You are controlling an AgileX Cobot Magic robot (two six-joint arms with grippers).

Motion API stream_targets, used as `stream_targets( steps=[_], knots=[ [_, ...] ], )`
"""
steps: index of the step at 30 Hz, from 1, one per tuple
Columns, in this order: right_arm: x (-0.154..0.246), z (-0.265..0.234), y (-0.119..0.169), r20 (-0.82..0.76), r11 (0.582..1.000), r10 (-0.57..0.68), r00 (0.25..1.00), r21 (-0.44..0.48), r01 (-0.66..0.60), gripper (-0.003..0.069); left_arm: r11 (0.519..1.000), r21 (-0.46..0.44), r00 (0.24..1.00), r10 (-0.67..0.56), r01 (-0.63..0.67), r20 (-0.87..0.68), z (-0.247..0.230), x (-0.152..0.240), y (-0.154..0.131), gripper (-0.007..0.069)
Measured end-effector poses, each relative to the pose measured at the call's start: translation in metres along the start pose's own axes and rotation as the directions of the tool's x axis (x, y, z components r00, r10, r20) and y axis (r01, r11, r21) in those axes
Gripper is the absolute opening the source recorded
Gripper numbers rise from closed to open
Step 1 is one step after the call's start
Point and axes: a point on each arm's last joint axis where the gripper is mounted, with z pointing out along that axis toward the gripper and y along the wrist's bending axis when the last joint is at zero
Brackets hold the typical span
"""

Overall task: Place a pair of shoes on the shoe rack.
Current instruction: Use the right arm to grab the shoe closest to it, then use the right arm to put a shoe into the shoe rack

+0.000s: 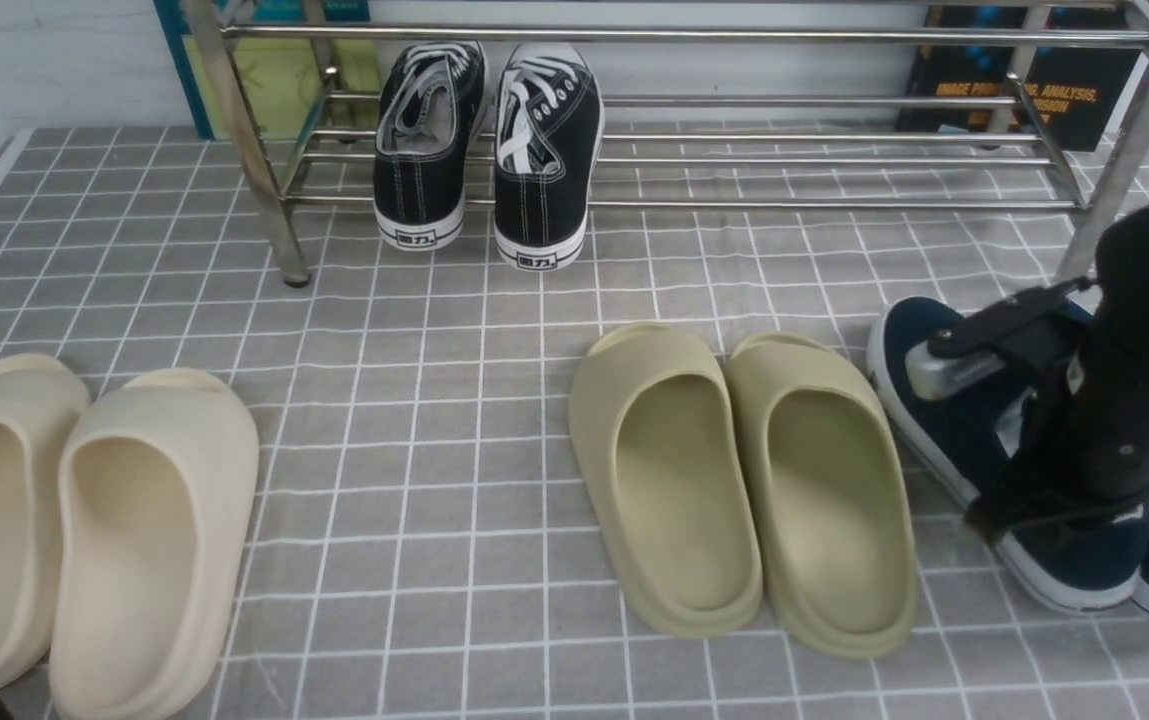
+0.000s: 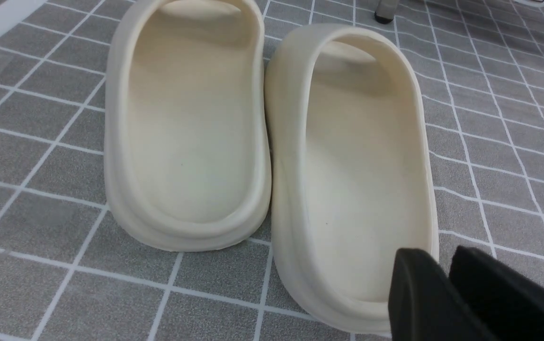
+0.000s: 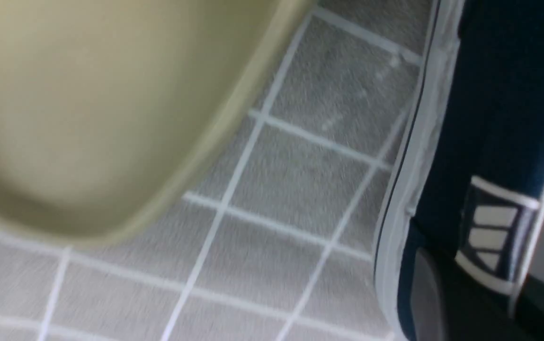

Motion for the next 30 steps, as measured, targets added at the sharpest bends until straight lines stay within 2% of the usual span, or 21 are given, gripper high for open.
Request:
stream_targets(
  steps=[4,5,10,21,26,30],
  knots=[
    [-0.006,-0.043,-0.002,0.087,1.000,0.016,0.996,-0.001,-0.016,0.0040,1.000,0.000,1.000,0.000,0.000,0.000,0.000,0.000,0.000,0.0112],
    [-0.013,-0.063,-0.004,0.153,1.000,0.019,0.988,0.006,-0.020,0.0040,1.000,0.000,1.000,0.000,0.000,0.000,0.000,0.000,0.000,0.0112],
    [-0.038,-0.098,-0.010,0.268,0.999,0.022,0.963,0.020,-0.029,0.0040,1.000,0.000,1.000,0.000,0.000,0.000,0.000,0.000,0.000,0.0112],
    [-0.082,-0.062,-0.010,0.079,1.000,-0.017,0.997,-0.003,0.017,0.0040,1.000,0.000,1.000,0.000,0.000,0.000,0.000,0.000,0.000,0.0118],
    [-0.102,-0.046,-0.011,0.047,1.000,-0.019,0.999,-0.011,0.020,0.0040,1.000,0.000,1.000,0.000,0.000,0.000,0.000,0.000,0.000,0.0122],
    [-0.122,-0.033,-0.010,0.056,0.999,-0.003,0.998,-0.053,0.006,0.0040,1.000,0.000,1.000,0.000,0.000,0.000,0.000,0.000,0.000,0.0123]
  ],
)
